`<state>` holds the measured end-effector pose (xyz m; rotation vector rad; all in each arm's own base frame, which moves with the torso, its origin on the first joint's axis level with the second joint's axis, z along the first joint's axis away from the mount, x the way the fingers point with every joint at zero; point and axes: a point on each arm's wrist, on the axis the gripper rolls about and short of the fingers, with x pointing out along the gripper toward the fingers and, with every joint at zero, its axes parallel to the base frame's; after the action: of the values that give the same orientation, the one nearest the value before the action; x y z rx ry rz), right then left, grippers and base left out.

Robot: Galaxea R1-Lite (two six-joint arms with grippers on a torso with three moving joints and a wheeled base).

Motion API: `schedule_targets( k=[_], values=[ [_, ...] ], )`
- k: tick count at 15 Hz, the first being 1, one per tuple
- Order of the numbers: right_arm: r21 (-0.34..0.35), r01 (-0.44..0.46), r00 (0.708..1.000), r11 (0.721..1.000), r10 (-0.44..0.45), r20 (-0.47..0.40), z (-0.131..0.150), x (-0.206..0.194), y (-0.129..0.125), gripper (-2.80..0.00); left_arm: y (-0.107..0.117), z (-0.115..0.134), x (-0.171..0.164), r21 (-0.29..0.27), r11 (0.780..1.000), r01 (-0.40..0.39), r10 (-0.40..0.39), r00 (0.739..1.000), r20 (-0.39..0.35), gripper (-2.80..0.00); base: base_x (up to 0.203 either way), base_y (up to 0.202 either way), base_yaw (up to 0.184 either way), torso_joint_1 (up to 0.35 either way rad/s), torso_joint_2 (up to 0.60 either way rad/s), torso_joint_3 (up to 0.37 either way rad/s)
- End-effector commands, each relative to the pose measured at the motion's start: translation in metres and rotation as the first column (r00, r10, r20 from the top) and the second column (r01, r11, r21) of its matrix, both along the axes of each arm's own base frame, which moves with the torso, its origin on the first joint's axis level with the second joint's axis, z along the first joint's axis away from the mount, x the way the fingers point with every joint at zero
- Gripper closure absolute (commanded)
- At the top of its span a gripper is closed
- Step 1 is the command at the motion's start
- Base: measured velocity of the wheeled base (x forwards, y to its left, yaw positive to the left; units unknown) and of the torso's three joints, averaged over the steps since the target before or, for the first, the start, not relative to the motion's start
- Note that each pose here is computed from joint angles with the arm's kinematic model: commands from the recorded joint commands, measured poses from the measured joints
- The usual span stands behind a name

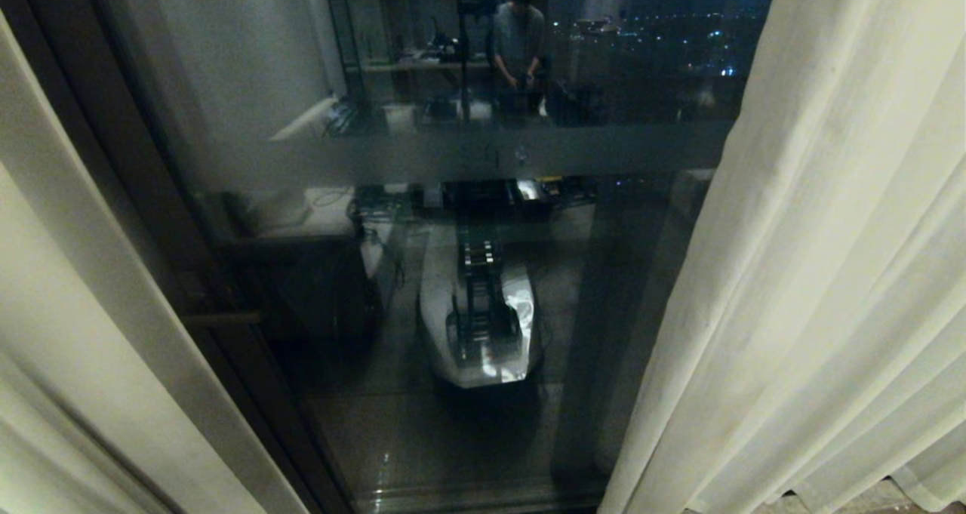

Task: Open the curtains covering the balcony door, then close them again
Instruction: Close the inner curtains on both sides

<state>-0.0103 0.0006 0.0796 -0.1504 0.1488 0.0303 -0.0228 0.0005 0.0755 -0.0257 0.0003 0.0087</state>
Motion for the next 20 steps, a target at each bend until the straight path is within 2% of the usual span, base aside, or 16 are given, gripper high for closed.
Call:
schedule_targets(
  k=[1, 2, 7, 10, 13, 20],
  values=[
    [0.0, -0.019, 0.992, 1.0, 0.019, 0.125, -0.003, -0.0105, 0.0003, 0.0, 0.0, 0.0, 0.0, 0.0, 1.0, 0.0, 0.0, 1.0, 0.0, 0.0, 0.0, 0.0, 0.0, 0.0, 0.0, 0.0],
    [-0.001, -0.032, 0.989, 1.0, 0.031, 0.145, -0.0041, -0.0125, 0.0004, 0.0, 0.0, 0.0, 0.0, 0.0, 1.0, 0.0, 0.0, 1.0, 0.0, 0.0, 0.0, 0.0, 0.0, 0.0, 0.0, 0.0],
    [0.03, -0.031, 0.99, 0.999, 0.026, 0.142, -0.0044, -0.0125, 0.0003, 0.0, 0.0, 0.0, 0.0, 0.0, 1.0, 0.0, 0.0, 1.0, 0.0, 0.0, 0.0, 0.0, 0.0, 0.0, 0.0, 0.0],
    [0.056, 0.013, 0.989, 0.998, -0.021, 0.144, -0.0043, -0.0126, -0.0006, 0.0, 0.0, 0.0, 0.0, 0.0, 1.0, 0.0, 0.0, 1.0, 0.0, 0.0, 0.0, 0.0, 0.0, 0.0, 0.0, 0.0],
    [0.04, 0.01, 0.99, 0.999, -0.016, 0.143, -0.0044, -0.0126, -0.0006, 0.0, 0.0, 0.0, 0.0, 0.0, 1.0, 0.0, 0.0, 1.0, 0.0, 0.0, 0.0, 0.0, 0.0, 0.0, 0.0, 0.0],
    [0.09, 0.013, 0.989, 0.996, -0.026, 0.143, -0.0041, -0.0125, -0.0006, 0.0, 0.0, -0.0002, 0.0, 0.0, 1.0, 0.0, 0.0, 1.0, -0.001, 0.0, 0.0, 0.0, 0.0, 0.0, 0.0, 0.0]
  ],
)
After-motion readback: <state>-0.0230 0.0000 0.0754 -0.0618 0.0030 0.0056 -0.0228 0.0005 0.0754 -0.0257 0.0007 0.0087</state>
